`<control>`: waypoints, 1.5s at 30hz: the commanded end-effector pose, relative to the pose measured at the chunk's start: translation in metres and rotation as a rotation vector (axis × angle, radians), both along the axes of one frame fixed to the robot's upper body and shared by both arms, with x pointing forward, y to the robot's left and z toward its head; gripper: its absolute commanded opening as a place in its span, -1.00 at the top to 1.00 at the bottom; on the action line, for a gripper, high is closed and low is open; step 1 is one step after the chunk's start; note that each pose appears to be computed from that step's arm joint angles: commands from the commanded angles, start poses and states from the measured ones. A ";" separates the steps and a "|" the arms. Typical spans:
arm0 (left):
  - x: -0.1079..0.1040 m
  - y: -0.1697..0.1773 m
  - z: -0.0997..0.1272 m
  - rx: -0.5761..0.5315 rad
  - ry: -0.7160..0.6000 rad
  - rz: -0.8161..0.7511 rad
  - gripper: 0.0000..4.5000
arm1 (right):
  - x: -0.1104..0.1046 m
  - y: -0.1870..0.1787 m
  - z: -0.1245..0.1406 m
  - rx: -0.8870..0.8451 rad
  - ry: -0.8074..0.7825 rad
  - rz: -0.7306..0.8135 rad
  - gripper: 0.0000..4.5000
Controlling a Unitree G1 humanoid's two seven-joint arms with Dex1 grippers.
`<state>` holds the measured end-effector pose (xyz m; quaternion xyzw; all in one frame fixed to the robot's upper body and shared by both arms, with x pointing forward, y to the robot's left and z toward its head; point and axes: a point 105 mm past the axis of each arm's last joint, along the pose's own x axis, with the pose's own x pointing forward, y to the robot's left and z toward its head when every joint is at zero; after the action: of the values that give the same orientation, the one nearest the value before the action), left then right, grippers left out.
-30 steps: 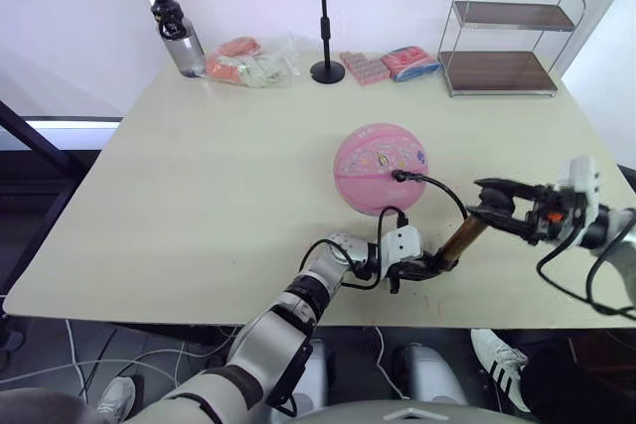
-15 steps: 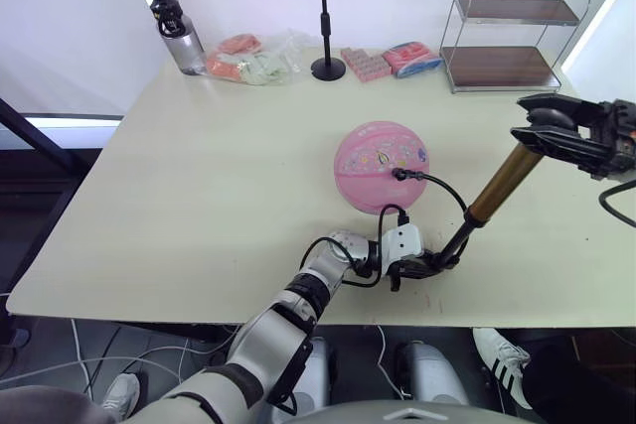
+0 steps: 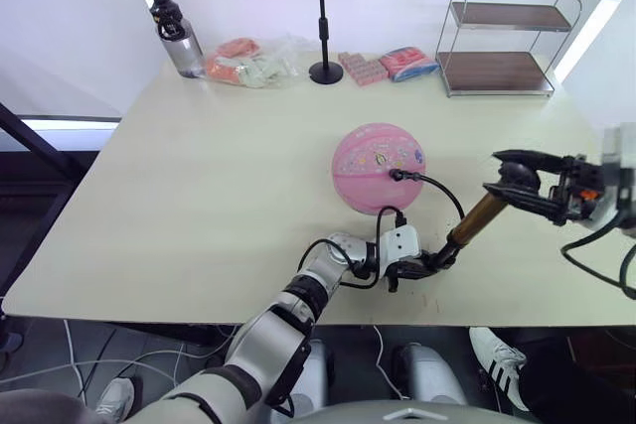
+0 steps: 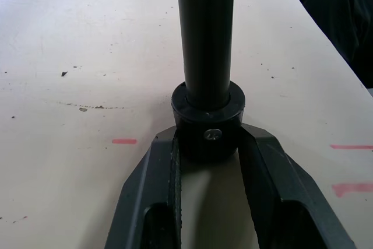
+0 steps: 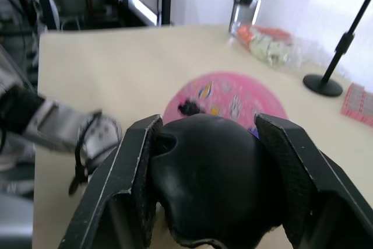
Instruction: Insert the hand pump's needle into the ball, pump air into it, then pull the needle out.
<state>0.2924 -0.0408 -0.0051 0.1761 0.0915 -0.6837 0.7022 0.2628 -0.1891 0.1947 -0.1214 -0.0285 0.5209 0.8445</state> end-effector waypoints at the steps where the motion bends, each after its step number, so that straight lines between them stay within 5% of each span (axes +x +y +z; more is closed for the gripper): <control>1: -0.014 0.027 -0.040 0.140 0.115 0.032 0.56 | -0.005 0.001 -0.046 -0.068 0.125 -0.003 0.09; 8: -0.014 0.028 -0.040 0.142 0.117 0.030 0.56 | -0.009 0.009 -0.090 -0.083 0.194 -0.008 0.09; 13: -0.013 0.028 -0.039 0.143 0.114 0.032 0.56 | -0.008 0.014 -0.090 -0.069 0.174 -0.002 0.09; 17: -0.012 0.028 -0.039 0.145 0.114 0.033 0.56 | -0.005 0.012 -0.069 -0.052 0.121 0.009 0.09; 25: -0.011 0.028 -0.039 0.146 0.114 0.029 0.56 | 0.001 0.000 0.021 0.063 -0.028 0.028 0.09; 36: -0.011 0.026 -0.038 0.145 0.111 0.027 0.56 | -0.012 -0.012 0.113 0.157 -0.152 0.054 0.09; 42: -0.010 0.025 -0.037 0.144 0.110 0.027 0.56 | -0.015 -0.013 0.127 0.167 -0.166 0.060 0.10; 45: -0.010 0.025 -0.037 0.144 0.109 0.029 0.56 | -0.011 -0.009 0.102 0.109 -0.111 0.056 0.10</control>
<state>0.2943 -0.0440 0.0013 0.1763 0.0827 -0.6889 0.6982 0.2646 -0.1982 0.2796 -0.0656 -0.0619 0.5328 0.8414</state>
